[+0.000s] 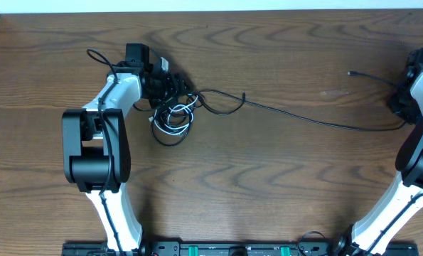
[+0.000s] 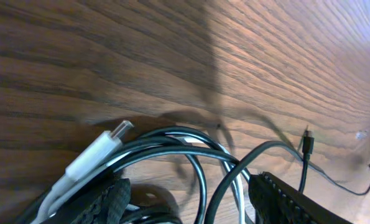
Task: Untangle cables
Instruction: 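Pull the black cable rightward with the right gripper, stretching it out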
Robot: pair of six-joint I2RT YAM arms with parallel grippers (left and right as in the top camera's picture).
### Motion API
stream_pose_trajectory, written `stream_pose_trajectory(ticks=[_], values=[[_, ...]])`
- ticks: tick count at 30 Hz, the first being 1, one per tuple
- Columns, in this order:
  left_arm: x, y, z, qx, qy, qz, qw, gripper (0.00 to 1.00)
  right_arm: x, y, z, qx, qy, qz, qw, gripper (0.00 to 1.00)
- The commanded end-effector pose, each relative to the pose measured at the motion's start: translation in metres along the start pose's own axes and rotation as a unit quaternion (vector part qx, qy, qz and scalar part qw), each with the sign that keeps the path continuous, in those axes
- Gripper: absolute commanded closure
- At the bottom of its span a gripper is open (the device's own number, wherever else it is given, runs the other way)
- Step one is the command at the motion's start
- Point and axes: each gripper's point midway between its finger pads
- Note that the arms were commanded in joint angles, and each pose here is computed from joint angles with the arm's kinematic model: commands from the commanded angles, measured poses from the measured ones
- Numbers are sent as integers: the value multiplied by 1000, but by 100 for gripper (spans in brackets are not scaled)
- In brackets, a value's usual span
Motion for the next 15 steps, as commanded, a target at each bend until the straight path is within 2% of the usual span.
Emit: stream_pose_trajectory(ticks=[1,2,4,7,15], values=[[-6,20,3,-34,-12,-10,999,30,3,-4,9,17,3,-20,1000,60],[-6,20,3,-34,-12,-10,999,30,1,1,9,4,1,-20,1000,47],[-6,20,3,-34,-12,-10,999,30,-2,10,9,-20,-3,-50,999,36],[-6,20,3,-34,-12,-10,999,30,-8,16,7,-35,-15,-76,996,25],[-6,20,3,-34,-12,-10,999,29,-38,34,-27,-78,-60,-147,984,20]])
Point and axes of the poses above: each gripper's point midway between its finger pads, its own z axis out along the fingers, its own y axis along the line the jaws close on, x = y × z, and after that the axes turned 9 degrees about -z, right-handed
